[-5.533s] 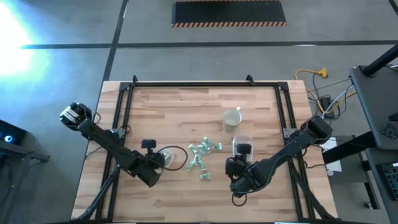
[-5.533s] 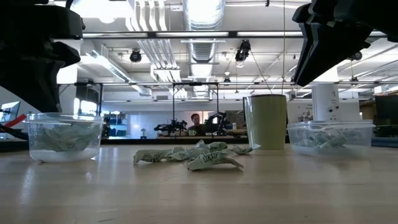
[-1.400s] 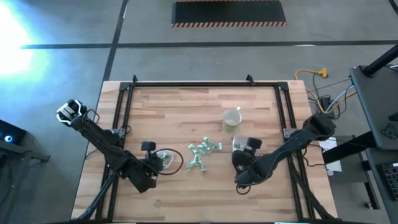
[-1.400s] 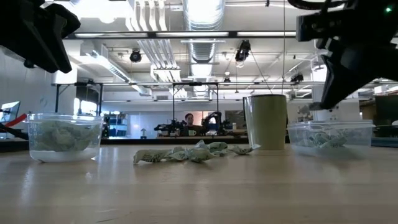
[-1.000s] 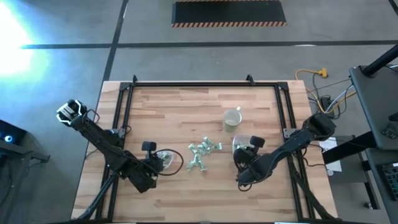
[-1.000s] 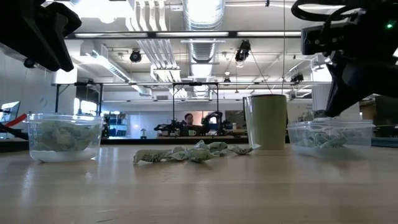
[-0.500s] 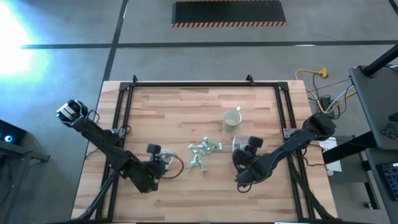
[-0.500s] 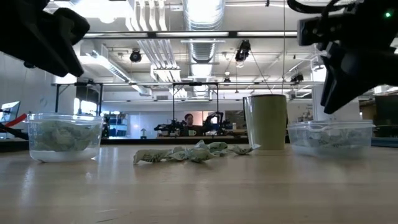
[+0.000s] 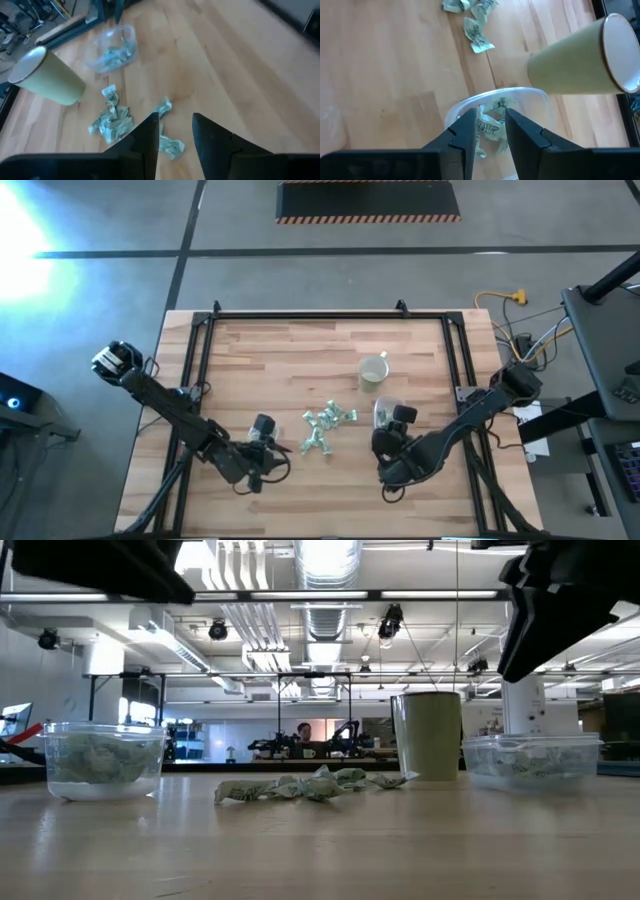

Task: Pick and place Stevia / Truvia into bins
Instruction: Put the stevia packet into the left transparent container

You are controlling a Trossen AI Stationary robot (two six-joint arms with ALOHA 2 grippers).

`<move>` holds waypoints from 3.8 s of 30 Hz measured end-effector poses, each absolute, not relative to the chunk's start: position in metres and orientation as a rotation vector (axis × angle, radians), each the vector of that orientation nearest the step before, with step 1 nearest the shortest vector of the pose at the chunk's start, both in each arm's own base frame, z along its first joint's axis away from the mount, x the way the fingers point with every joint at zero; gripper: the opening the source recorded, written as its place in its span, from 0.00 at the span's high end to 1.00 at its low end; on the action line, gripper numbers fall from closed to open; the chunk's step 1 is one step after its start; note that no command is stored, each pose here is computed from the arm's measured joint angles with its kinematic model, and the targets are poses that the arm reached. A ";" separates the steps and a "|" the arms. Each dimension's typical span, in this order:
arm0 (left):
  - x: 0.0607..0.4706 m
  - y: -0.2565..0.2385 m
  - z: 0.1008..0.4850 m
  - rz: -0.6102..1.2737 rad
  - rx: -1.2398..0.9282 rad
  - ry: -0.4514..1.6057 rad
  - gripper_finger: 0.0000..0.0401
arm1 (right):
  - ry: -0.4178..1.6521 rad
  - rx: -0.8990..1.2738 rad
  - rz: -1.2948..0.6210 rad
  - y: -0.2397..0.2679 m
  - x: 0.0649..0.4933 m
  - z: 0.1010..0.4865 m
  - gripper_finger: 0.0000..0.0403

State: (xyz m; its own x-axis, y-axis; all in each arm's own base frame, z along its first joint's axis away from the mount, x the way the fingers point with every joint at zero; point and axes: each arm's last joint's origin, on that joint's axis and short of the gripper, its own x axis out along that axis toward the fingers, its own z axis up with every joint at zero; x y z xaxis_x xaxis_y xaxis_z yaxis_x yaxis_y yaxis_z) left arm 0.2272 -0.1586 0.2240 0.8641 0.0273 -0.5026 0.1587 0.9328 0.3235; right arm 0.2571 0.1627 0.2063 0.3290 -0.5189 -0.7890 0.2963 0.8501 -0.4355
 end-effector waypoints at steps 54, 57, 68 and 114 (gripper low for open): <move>0.300 -0.142 0.139 -0.079 0.411 0.831 0.75 | 1.072 -0.238 -0.484 0.171 0.259 0.207 0.84; 0.300 -0.142 0.140 -0.071 0.425 0.825 0.75 | 1.071 -0.239 -0.482 0.172 0.259 0.207 0.84; 0.296 -0.133 0.136 0.035 0.416 0.896 0.75 | 1.068 -0.236 -0.481 0.172 0.259 0.207 0.85; 0.201 -0.144 0.214 0.343 0.250 0.950 1.00 | 1.065 -0.234 -0.483 0.172 0.259 0.206 0.86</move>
State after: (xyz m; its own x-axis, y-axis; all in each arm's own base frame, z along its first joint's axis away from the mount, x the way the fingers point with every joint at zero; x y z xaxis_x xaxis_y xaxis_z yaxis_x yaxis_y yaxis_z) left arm 0.2014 -0.1437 0.2144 0.5339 0.3931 -0.7486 -0.1759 0.9176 0.3564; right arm 0.2591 0.1717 0.2059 0.3938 -0.4869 -0.7797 0.2655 0.8723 -0.4106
